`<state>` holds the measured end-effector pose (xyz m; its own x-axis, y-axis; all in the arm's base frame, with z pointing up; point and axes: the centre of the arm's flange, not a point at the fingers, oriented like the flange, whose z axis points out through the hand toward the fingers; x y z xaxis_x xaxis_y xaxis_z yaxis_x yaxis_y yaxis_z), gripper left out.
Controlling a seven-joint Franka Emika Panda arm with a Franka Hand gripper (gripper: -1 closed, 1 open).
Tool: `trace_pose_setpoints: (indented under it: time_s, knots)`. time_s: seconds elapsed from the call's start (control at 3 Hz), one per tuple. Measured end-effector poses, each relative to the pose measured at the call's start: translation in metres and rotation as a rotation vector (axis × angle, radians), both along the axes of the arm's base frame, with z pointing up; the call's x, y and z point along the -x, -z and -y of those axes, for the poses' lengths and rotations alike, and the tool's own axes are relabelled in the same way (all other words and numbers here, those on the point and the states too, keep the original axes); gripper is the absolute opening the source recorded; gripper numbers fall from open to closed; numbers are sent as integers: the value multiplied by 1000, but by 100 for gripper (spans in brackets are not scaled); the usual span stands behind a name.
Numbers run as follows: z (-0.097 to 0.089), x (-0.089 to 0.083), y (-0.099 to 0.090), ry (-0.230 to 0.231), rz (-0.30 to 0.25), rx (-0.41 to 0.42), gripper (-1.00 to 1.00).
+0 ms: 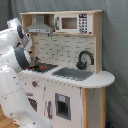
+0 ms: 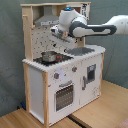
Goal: Play with the kitchen
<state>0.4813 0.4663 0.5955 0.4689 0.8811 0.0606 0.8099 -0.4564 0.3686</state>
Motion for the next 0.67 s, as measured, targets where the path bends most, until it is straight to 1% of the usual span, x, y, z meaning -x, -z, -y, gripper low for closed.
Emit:
trace_pose_setpoints:
  time_s: [0.67]
  knots:
    - [-6, -15, 8, -87, -44, 29, 100]
